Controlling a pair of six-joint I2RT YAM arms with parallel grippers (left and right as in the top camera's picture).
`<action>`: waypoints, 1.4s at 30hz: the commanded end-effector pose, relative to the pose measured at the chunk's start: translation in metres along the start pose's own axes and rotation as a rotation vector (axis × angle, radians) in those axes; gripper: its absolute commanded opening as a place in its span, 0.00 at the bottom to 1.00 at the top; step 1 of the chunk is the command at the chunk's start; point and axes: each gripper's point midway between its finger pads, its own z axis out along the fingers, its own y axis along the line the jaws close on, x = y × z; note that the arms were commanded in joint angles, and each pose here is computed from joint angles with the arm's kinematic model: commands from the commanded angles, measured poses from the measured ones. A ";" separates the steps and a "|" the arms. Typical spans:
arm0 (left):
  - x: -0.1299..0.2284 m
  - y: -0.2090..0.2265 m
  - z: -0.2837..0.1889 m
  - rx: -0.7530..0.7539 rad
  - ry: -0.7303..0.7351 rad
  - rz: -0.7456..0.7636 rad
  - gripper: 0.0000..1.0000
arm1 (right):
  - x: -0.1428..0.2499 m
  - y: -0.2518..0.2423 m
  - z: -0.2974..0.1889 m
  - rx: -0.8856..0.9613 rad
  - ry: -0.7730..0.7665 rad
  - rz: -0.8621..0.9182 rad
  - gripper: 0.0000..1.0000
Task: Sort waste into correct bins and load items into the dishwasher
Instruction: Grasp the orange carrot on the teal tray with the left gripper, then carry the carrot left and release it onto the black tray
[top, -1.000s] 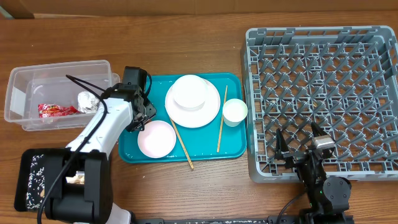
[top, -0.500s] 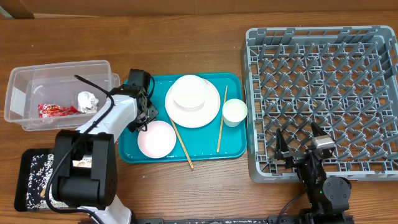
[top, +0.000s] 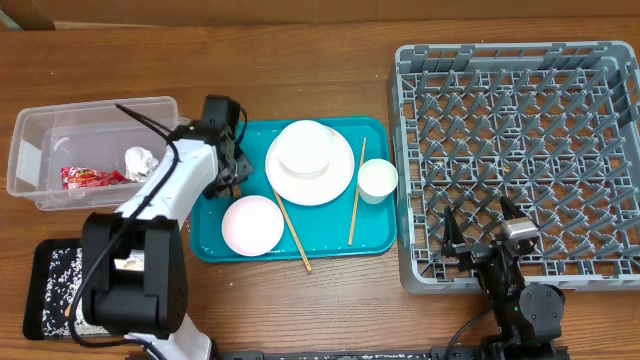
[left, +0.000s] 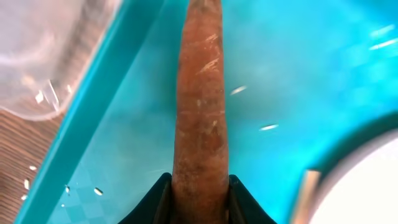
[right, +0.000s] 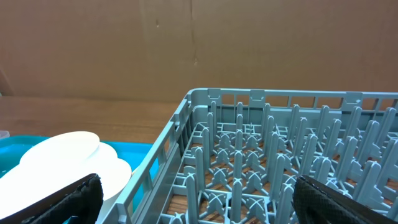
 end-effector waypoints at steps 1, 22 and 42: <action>-0.028 -0.013 -0.043 0.070 -0.112 0.039 0.05 | 0.001 0.000 0.000 -0.001 -0.006 -0.004 1.00; 0.002 0.130 -0.164 -0.129 -0.127 -0.387 0.04 | 0.001 0.000 0.000 -0.002 -0.006 -0.004 1.00; 0.058 0.248 -0.075 -0.374 0.043 -0.733 0.04 | 0.001 0.001 0.000 -0.005 -0.006 -0.004 1.00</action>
